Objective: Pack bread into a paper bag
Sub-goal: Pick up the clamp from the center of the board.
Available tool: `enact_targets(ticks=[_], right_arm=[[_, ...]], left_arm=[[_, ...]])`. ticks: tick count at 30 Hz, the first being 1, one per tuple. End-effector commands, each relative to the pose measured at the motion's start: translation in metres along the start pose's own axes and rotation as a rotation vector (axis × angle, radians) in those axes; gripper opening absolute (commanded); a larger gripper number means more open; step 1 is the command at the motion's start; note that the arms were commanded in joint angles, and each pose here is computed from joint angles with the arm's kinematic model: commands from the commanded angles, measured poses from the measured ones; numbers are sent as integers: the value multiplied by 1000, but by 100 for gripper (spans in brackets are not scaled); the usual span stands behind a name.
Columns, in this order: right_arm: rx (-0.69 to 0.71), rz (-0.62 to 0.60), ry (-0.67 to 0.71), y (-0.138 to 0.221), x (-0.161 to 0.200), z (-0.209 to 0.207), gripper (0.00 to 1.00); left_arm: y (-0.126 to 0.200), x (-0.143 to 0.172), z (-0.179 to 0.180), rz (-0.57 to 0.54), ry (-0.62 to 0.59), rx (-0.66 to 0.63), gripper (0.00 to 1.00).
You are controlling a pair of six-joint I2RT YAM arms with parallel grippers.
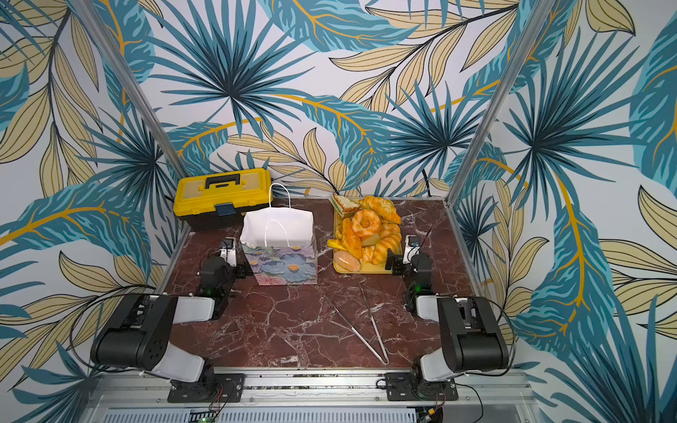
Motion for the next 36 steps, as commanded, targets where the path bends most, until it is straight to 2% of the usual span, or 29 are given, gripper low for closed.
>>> enact_targets(ticks=[1, 27, 30, 33, 36], right_arm=[[-11, 17, 1, 0, 4, 2, 100], [11, 8, 10, 1, 2, 1, 99], [71, -26, 9, 14, -13, -1, 100], [141, -37, -12, 32, -30, -9, 99], [168, -97, -53, 49, -45, -11, 99]], left_arm=[[-3, -11, 2, -25, 3, -7, 100], [-3, -11, 3, -28, 4, -11, 100], [1, -24, 8, -30, 19, -43, 100], [4, -35, 10, 11, 22, -53, 100], [10, -44, 11, 18, 40, -55, 100]])
Point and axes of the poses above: each gripper's point midway between its finger pads, its own y axis back along the fingers, its own z axis along the line the jaws close on, x = y × z, the point moved 6 cm from there along y, back along the fingers, and after that the axes turned 1 degree about y, right-handed, at the moved point
